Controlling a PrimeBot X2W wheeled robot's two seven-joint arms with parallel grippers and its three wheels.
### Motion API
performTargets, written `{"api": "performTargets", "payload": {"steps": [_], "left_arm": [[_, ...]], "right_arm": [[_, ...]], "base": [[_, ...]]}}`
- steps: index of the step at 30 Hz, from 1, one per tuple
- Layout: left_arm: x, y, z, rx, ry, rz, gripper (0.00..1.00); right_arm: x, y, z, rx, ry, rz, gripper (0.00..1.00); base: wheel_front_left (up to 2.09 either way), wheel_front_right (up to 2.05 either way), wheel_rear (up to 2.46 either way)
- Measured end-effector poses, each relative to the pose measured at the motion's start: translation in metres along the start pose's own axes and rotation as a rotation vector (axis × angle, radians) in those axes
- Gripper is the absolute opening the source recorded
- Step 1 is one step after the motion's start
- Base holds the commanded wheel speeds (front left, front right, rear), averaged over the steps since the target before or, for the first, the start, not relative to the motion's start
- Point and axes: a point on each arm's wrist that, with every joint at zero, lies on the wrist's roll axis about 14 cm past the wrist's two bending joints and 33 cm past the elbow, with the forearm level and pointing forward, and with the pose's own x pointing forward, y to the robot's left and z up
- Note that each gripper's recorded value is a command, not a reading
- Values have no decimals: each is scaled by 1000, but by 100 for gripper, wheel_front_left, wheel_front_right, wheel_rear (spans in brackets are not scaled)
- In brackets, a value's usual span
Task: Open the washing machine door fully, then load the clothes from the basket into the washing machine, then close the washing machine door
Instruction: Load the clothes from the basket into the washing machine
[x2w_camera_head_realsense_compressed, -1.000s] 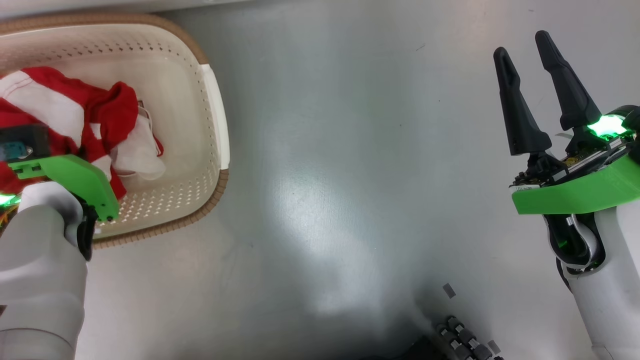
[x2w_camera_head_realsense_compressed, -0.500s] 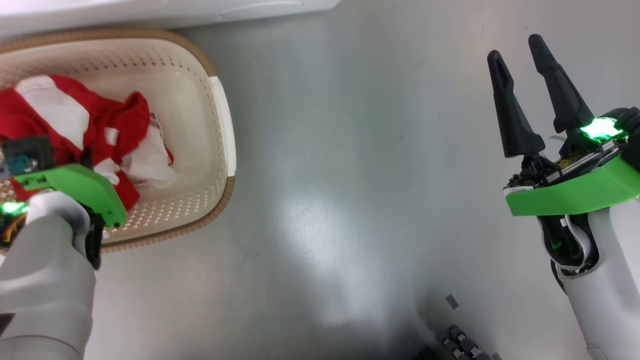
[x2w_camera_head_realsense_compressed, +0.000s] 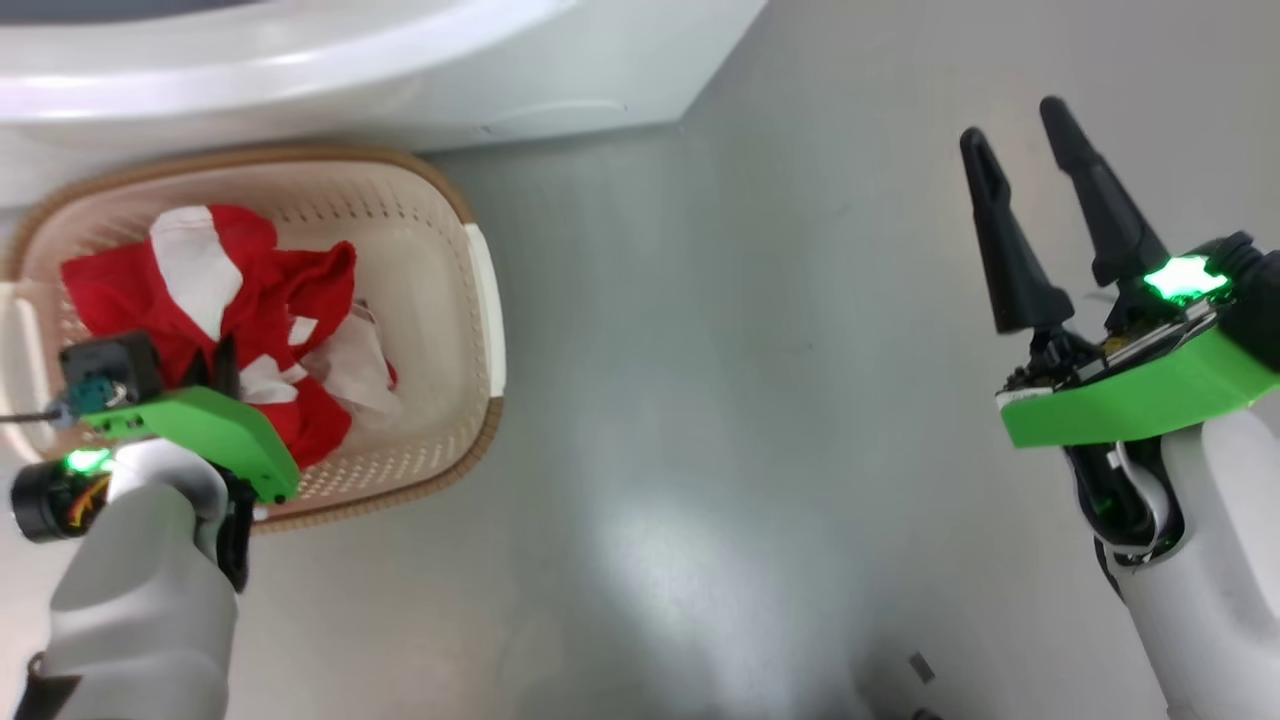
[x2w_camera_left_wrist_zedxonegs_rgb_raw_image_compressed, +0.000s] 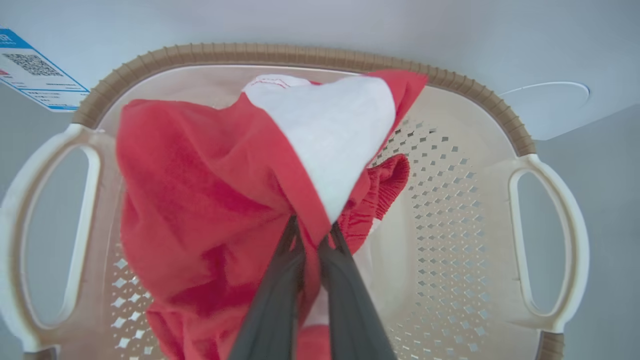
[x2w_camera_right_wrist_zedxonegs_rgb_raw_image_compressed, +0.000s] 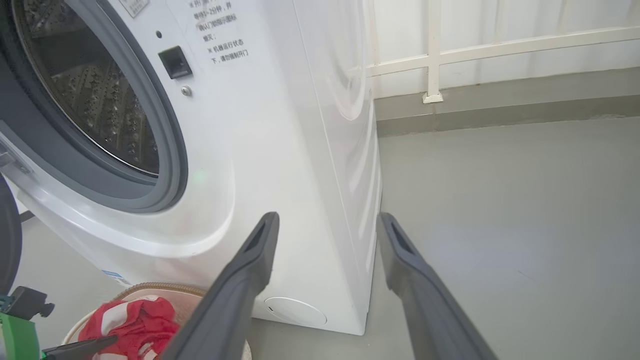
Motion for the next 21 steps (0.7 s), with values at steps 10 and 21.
{"api": "performTargets", "payload": {"steps": [10,21], "left_arm": [[-46,-2,47,-21,-183,-6,0],[-96,-11,77,-23,-339,-30,0]], "right_arm": [[-17,20,26,12,-36,29,100],[-34,37,52,15,-81,55,100]], "base": [[0,0,0],[0,0,0]]}}
